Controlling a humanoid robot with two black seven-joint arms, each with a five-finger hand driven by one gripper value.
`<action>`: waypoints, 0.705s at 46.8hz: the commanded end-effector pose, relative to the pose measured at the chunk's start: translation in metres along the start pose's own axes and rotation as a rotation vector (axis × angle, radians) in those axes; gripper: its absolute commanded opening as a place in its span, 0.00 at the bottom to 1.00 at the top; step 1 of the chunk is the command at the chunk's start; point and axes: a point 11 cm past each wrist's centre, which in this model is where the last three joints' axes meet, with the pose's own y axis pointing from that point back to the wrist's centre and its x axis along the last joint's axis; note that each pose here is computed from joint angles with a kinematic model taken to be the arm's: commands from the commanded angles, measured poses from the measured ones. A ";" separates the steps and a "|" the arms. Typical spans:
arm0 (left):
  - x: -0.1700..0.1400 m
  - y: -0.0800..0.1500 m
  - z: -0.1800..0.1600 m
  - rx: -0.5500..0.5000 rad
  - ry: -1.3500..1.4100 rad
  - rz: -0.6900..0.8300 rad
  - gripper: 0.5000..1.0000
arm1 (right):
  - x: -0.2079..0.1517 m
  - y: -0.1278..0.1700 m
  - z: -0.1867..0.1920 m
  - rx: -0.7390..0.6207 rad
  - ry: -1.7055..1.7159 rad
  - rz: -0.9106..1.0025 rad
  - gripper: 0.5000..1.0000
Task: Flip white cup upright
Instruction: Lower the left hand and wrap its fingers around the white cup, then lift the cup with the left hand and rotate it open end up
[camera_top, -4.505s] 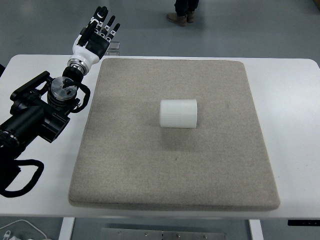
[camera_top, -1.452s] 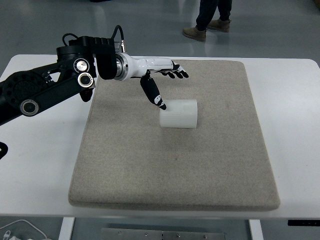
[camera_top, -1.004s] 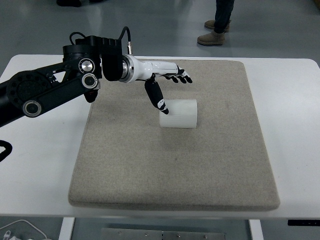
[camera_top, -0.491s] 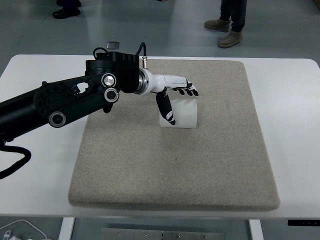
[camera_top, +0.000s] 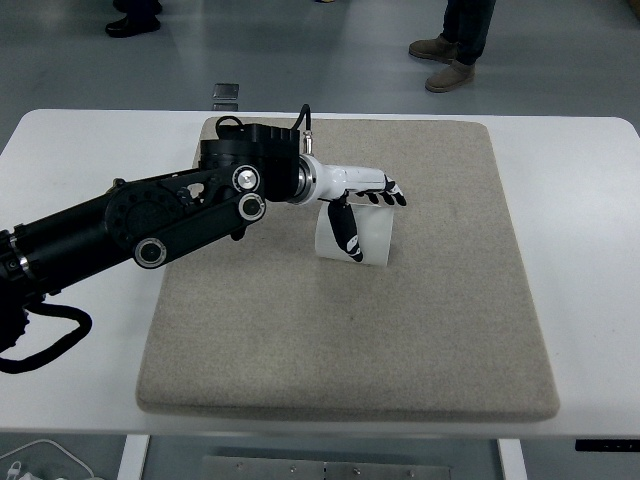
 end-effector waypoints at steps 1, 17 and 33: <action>-0.004 -0.004 0.002 -0.001 0.002 -0.007 0.92 | 0.000 0.000 -0.001 0.001 0.000 -0.001 0.86; -0.006 -0.010 -0.001 0.011 0.011 -0.013 0.89 | 0.000 0.000 -0.001 0.001 0.000 -0.001 0.86; -0.005 -0.010 -0.003 0.023 -0.014 -0.003 0.40 | 0.000 0.000 -0.001 0.001 0.000 -0.002 0.86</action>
